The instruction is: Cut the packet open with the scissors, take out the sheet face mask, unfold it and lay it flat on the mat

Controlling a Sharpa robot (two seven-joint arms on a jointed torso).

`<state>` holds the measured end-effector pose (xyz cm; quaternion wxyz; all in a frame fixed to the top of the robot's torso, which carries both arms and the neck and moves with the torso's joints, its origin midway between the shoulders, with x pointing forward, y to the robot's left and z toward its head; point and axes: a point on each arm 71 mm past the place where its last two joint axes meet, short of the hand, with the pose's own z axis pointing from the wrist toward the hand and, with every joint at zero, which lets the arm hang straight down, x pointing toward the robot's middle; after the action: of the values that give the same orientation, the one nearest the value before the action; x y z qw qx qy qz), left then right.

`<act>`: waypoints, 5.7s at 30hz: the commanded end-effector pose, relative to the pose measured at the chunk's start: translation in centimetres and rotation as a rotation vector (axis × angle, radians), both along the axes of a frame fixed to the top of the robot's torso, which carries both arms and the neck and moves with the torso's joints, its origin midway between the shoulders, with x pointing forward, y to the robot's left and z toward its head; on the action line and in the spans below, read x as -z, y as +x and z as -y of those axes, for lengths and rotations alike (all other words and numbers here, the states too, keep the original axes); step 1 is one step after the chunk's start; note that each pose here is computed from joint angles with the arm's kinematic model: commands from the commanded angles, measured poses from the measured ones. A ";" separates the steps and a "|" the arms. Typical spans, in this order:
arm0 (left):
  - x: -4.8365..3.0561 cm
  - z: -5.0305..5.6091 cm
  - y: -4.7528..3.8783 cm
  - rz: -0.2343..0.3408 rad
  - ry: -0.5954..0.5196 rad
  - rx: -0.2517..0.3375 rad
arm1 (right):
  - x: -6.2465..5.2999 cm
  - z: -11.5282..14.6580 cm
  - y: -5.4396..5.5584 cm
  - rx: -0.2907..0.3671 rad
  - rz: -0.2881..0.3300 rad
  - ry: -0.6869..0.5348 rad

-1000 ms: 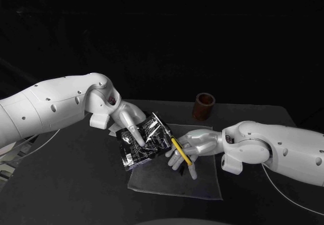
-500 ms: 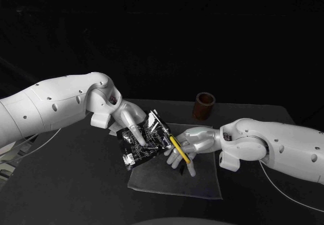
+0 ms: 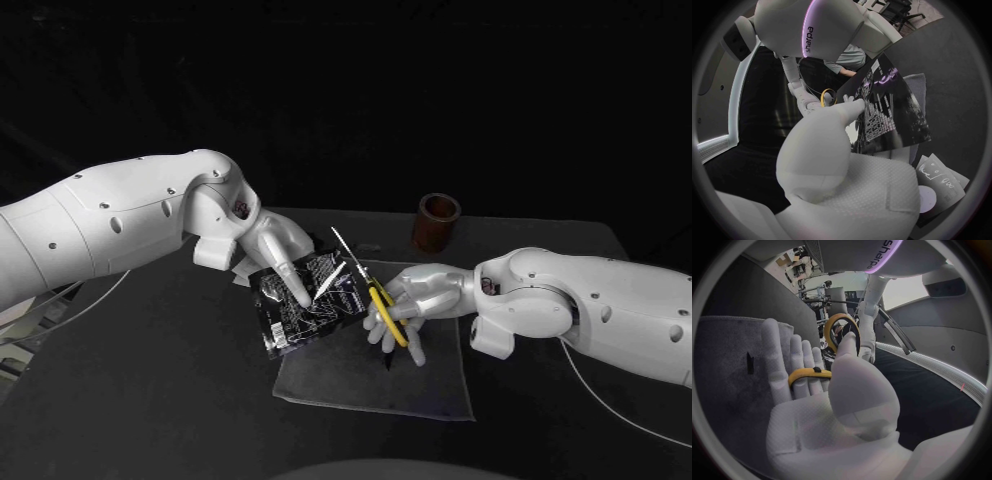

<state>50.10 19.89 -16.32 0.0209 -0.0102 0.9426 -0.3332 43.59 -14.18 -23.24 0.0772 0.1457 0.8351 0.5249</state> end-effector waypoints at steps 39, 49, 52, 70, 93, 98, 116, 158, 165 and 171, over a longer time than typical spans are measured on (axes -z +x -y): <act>0.17 -0.3 -1.16 -0.082 0.032 0.183 | -0.1 1.9 0.0 0.061 0.041 -0.074; 0.18 -0.4 -1.15 -0.082 0.034 0.181 | 0.1 2.3 0.1 0.065 0.030 -0.087; 0.19 -0.4 -1.14 -0.081 0.035 0.180 | 0.1 2.4 -0.1 0.057 0.024 -0.088; 0.20 -0.5 -1.13 -0.078 0.038 0.176 | 0.4 2.1 -2.2 0.002 -0.014 -0.072; 0.19 -0.3 -1.18 -0.078 0.037 0.181 | 1.4 1.5 -1.9 -0.006 -0.037 -0.070; 0.18 -0.2 -1.23 -0.079 0.037 0.184 | 1.4 1.2 -1.8 -0.001 -0.031 -0.056; 0.20 -0.1 -1.26 -0.080 0.039 0.189 | 1.1 0.1 -1.2 0.031 -0.011 -0.007; 0.23 -0.2 -1.14 -0.070 0.046 0.179 | 1.4 1.5 0.6 0.167 0.034 -0.064; 0.23 -0.2 -1.11 -0.067 0.046 0.176 | 1.6 2.1 0.7 0.193 0.045 -0.121; 0.24 -0.3 -1.09 -0.064 0.047 0.172 | 1.6 2.5 0.7 0.222 0.057 -0.141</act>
<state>50.32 19.92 -16.26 0.0289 -0.0132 0.9457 -0.3236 43.45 -15.67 -25.02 0.1323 0.1864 0.8519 0.4712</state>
